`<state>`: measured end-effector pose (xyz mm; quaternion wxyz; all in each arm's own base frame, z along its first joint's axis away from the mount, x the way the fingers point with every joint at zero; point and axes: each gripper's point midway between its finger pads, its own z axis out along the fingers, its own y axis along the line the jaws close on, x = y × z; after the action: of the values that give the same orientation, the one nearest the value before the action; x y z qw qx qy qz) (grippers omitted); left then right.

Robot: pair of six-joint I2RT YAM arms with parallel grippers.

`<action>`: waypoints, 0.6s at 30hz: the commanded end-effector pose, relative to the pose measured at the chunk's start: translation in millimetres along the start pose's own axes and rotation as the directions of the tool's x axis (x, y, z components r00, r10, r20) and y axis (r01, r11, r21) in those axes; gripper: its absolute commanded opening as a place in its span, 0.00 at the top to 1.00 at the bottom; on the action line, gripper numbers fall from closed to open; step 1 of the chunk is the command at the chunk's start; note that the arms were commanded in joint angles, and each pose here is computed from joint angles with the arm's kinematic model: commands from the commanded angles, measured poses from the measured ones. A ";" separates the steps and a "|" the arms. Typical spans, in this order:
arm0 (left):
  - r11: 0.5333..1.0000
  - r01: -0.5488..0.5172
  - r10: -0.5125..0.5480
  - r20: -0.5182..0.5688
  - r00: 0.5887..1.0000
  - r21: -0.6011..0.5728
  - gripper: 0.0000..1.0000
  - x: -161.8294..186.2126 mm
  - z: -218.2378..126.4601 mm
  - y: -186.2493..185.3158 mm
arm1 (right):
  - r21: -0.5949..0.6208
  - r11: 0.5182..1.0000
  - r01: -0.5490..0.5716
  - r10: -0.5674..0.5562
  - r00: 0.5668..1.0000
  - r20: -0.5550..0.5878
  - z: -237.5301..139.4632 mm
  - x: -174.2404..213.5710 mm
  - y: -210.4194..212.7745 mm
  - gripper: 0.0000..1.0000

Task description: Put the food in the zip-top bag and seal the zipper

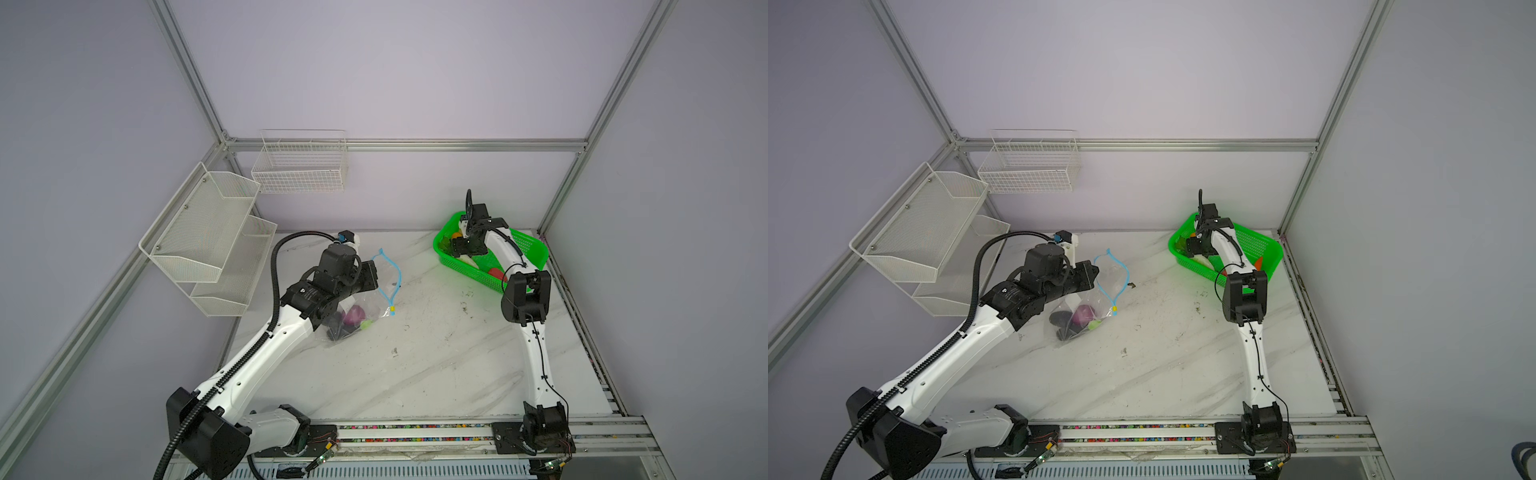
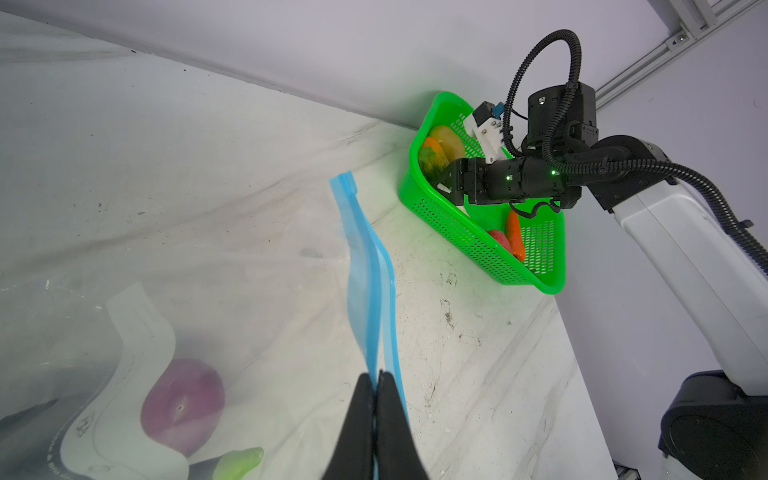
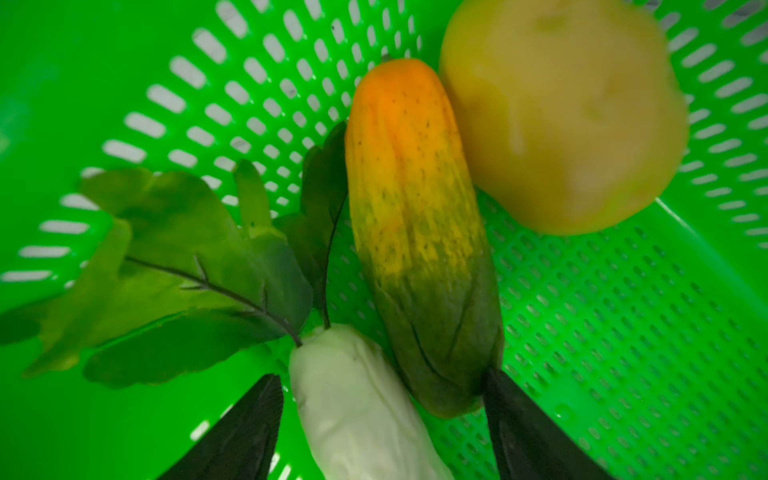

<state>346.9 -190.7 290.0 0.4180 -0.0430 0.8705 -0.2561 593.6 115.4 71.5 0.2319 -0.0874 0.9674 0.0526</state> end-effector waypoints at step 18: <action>1.000 -0.002 0.001 0.036 0.999 0.024 1.00 -5.8 -2.3 -3.6 | 0.017 1.000 0.014 -0.013 0.998 -0.055 -6.0 13.7 3.9 0.17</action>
<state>348.3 -191.5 288.3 0.4170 -0.0432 0.8712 -0.2556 583.9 113.4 57.0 0.2086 -0.0889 0.9730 0.0427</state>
